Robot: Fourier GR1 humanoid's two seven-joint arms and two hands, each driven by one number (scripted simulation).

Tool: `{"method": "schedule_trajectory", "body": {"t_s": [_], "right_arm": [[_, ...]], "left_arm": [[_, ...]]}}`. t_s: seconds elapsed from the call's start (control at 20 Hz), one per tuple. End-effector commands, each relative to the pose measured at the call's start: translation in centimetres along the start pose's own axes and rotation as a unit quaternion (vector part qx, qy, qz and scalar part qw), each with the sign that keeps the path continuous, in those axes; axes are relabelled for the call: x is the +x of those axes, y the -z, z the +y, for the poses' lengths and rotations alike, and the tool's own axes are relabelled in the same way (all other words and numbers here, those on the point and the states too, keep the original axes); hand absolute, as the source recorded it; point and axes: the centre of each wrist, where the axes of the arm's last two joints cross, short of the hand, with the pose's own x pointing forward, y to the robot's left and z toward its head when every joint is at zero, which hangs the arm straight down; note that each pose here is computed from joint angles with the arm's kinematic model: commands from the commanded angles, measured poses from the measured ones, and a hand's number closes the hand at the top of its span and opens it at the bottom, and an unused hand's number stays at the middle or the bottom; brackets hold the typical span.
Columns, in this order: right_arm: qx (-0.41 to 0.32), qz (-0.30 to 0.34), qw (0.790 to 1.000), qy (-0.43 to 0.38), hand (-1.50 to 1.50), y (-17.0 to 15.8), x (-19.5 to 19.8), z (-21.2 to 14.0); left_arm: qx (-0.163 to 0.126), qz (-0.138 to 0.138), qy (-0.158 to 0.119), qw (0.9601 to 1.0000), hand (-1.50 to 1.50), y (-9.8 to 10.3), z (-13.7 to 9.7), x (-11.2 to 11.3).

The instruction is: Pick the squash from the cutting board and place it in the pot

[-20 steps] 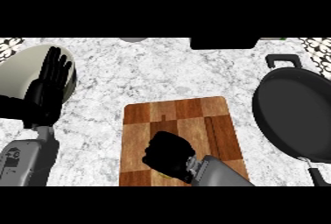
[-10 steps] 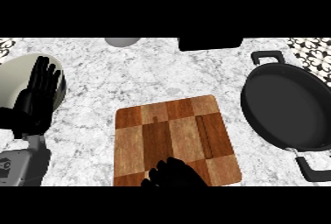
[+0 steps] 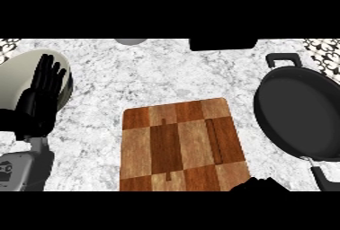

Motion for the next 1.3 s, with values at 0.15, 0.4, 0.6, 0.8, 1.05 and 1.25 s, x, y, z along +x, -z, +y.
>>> {"method": "schedule_trajectory", "body": {"t_s": [0.15,0.4,0.6,0.8,1.05,1.25], "right_arm": [[-0.076,0.073,0.994,-0.029,1.50,-2.1,-3.7,-5.6],[-0.052,0.098,0.993,-0.051,1.50,-1.1,-6.9,-5.5],[-0.049,0.121,0.989,-0.065,1.50,-0.2,-10.6,-4.5],[-0.063,0.137,0.987,-0.048,1.50,0.5,-14.8,-4.2],[-0.069,0.141,0.987,-0.018,1.50,1.8,-23.5,-5.8],[-0.048,0.136,0.989,-0.027,1.50,3.0,-29.0,-6.8]], "left_arm": [[-0.017,-0.014,-0.004,0.9998,0.00,0.9,-0.9,0.8],[-0.024,-0.007,-0.010,0.9996,0.00,1.2,-1.4,0.5],[-0.021,-0.010,-0.007,0.9997,0.00,0.8,-1.6,1.7],[-0.021,-0.013,-0.010,0.9996,0.00,0.6,-0.4,1.1],[-0.028,-0.005,-0.008,0.9995,0.00,0.5,-1.4,-0.1],[-0.041,-0.006,-0.013,0.9990,0.00,-0.1,-0.3,0.1]]}}
